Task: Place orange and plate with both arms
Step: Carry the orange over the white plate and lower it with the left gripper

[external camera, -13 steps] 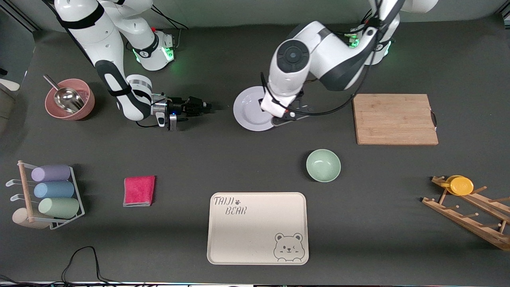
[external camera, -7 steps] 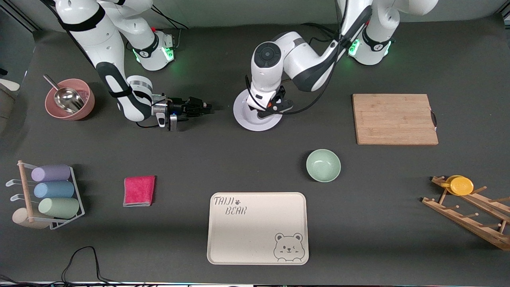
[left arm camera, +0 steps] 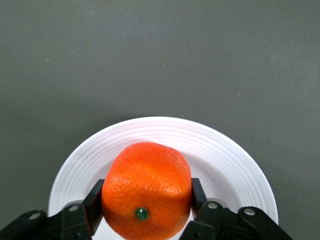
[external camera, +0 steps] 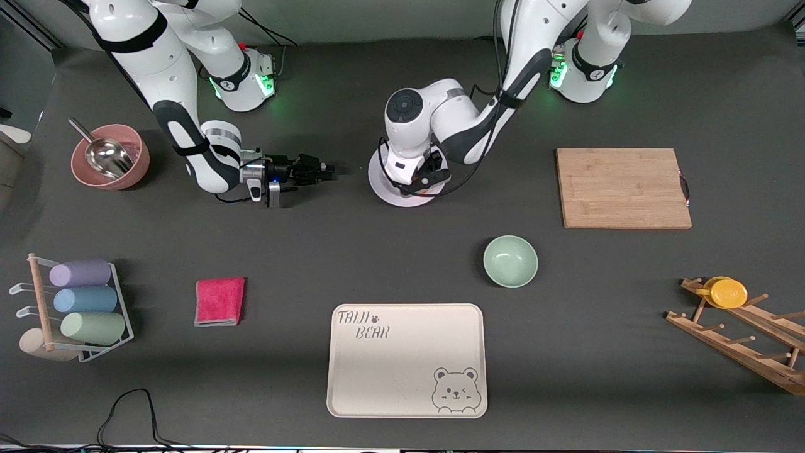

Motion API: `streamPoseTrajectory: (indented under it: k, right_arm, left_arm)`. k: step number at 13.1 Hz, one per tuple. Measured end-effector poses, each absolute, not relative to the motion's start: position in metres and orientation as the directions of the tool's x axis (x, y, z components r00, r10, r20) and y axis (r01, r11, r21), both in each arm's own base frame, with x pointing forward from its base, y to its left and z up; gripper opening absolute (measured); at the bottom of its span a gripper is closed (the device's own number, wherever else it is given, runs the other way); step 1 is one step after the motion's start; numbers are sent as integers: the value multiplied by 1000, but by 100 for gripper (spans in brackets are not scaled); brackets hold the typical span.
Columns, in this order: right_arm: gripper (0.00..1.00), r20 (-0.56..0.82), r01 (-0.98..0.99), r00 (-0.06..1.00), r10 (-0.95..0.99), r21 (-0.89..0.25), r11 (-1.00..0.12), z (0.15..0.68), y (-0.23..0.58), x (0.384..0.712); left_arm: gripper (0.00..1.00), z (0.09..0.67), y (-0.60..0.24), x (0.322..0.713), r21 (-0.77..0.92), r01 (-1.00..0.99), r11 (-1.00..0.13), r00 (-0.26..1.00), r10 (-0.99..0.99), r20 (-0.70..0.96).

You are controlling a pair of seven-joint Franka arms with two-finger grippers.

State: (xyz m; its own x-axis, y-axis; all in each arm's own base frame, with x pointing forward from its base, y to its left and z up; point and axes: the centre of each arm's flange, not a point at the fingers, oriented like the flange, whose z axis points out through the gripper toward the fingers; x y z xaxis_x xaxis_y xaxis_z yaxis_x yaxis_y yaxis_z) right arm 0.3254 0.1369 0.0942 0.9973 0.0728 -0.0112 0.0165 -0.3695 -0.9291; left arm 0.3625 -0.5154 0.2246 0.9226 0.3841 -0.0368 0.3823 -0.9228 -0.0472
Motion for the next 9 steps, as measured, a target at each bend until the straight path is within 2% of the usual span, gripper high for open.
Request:
streamPoseTrajectory:
  k: [8, 9]
  right_arm:
    - [44, -13, 2, 999, 38, -930, -366, 94, 137, 327]
    - [44, -13, 2, 999, 38, -931, -366, 94, 137, 327]
  left_arm:
    - [71, 212, -528, 351, -11, 403, -915, 914, 403, -40]
    - [78, 212, -528, 351, -14, 404, -915, 914, 404, -40]
